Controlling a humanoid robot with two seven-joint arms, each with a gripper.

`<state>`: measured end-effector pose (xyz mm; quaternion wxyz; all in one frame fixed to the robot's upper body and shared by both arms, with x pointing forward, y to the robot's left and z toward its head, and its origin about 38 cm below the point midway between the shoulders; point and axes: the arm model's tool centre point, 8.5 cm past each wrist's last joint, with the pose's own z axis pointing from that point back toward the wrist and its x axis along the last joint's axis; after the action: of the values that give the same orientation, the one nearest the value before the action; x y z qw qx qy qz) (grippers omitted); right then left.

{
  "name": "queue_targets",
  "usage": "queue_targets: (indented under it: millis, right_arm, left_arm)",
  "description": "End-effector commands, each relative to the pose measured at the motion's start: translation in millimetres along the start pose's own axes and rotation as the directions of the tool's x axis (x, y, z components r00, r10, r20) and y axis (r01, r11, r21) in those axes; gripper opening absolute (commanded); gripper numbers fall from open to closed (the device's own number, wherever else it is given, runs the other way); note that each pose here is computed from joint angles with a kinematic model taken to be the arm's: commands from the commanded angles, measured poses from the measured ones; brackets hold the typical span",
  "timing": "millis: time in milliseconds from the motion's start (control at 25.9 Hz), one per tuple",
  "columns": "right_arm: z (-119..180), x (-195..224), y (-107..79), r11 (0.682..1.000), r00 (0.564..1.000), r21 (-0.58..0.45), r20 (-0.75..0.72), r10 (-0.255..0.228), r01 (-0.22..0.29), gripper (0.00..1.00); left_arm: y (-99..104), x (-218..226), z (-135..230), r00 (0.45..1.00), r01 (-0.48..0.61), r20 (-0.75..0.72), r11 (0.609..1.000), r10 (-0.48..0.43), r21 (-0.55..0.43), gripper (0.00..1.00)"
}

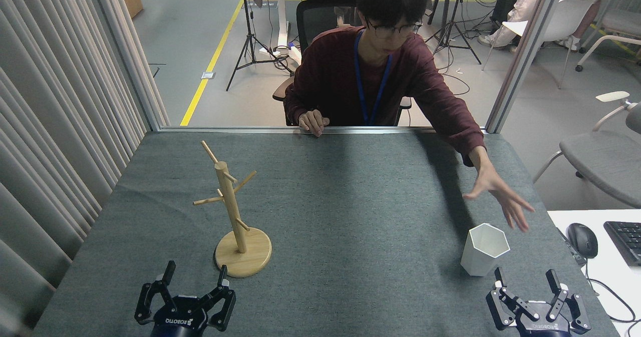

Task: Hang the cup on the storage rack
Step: 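Move the right gripper forward to the white hexagonal cup and grasp it, then lift the cup with the right gripper and carry it toward the left gripper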

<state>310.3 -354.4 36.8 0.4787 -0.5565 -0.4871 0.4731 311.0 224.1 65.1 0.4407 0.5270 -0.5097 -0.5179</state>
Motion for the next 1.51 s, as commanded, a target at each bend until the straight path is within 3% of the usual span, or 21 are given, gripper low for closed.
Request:
queue_targets:
  millis: [0,39,116,155,387,541,1470]
  right_arm:
    - [0.3,-1.8,4.2,1.000,1.000,0.013,-0.003,0.002,-0.002,0.98]
    - [-0.8,-4.1,8.1,1.000,1.000,0.026,-0.005,0.011,-0.011,0.98]
    - [1.0,-6.2,33.1,0.995,1.000,0.099,-0.016,0.004,-0.003,0.98]
    - [-6.8,-4.0,35.2,0.995,1.000,0.101,-0.012,0.002,-0.001,0.98]
    - [-38.4,9.8,34.6,0.995,1.000,0.097,0.030,-0.006,0.003,0.98]
    - [-55.7,19.6,39.5,0.993,0.997,0.115,0.064,0.031,-0.038,0.98]
    - [-106.4,17.4,52.8,0.984,1.000,0.180,0.014,-0.006,0.003,0.98]
  left_arm:
    - [-2.1,2.2,0.7,1.000,-0.002,0.006,1.000,0.002,-0.006,1.00]
    - [-5.3,2.0,1.7,1.000,0.000,0.007,1.000,0.000,-0.016,1.00]
    - [-18.0,3.0,3.8,1.000,-0.004,0.007,0.999,0.004,-0.051,1.00]
    - [-19.9,4.0,4.3,1.000,-0.007,0.007,0.999,0.008,-0.050,1.00]
    - [-17.7,1.1,4.2,1.000,-0.002,-0.020,1.000,0.002,-0.024,1.00]
    - [-17.7,1.1,4.2,1.000,-0.002,-0.020,1.000,0.002,-0.024,1.00]
    - [-17.4,0.4,4.7,1.000,-0.002,-0.023,1.000,0.001,-0.021,1.00]
